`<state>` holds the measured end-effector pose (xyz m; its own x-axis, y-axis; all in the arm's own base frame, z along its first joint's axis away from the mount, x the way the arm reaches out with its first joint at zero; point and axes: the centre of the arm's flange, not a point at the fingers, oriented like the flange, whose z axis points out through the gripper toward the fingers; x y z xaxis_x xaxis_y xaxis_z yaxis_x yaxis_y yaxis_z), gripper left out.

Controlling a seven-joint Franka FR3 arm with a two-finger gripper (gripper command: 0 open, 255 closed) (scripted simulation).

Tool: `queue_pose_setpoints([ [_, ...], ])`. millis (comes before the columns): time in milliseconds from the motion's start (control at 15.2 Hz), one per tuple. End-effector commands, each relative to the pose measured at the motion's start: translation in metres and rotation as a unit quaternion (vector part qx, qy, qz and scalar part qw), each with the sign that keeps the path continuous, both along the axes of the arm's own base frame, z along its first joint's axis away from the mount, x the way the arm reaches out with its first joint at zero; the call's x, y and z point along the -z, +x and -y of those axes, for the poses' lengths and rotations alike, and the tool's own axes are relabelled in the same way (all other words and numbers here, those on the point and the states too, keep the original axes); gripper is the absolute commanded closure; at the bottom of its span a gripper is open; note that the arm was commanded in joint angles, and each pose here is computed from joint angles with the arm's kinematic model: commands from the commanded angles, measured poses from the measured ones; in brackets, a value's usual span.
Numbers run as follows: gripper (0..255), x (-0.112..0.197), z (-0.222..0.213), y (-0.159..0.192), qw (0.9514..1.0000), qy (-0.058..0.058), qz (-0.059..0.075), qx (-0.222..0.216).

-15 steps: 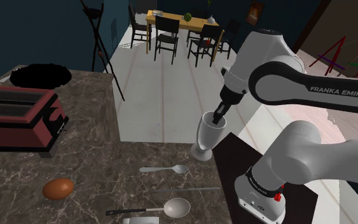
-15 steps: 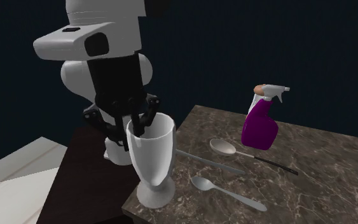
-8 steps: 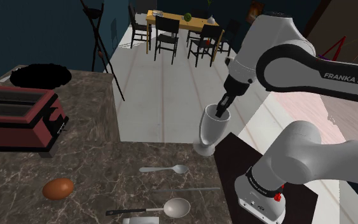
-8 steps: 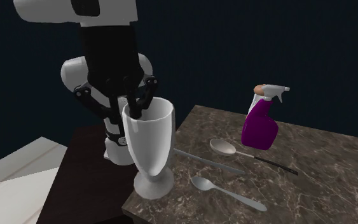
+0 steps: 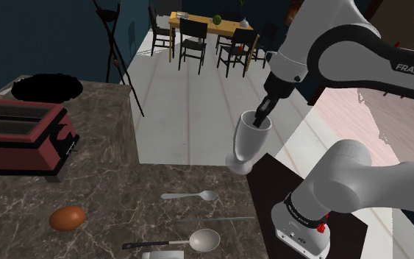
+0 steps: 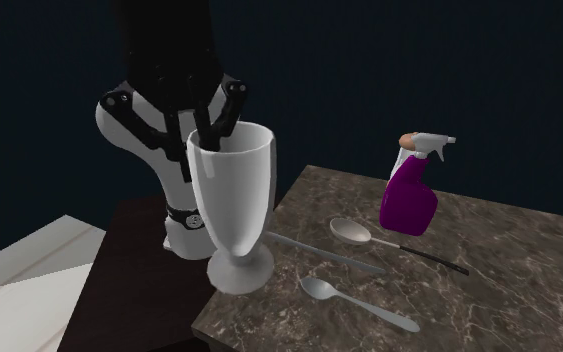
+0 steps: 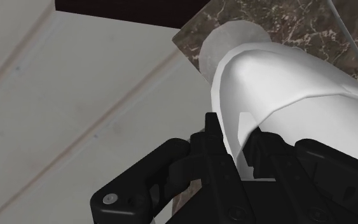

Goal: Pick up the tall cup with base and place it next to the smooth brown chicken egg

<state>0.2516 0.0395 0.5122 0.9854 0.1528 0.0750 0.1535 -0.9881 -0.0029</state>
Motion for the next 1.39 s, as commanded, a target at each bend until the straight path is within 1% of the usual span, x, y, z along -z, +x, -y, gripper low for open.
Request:
queue_pose_setpoints([
  [0, 255, -0.011, 0.001, 0.001, 1.0, 0.0, 0.0, 0.0],
  [1320, 255, -0.116, 0.001, 0.001, 1.0, 0.0, 0.0, 0.0],
])
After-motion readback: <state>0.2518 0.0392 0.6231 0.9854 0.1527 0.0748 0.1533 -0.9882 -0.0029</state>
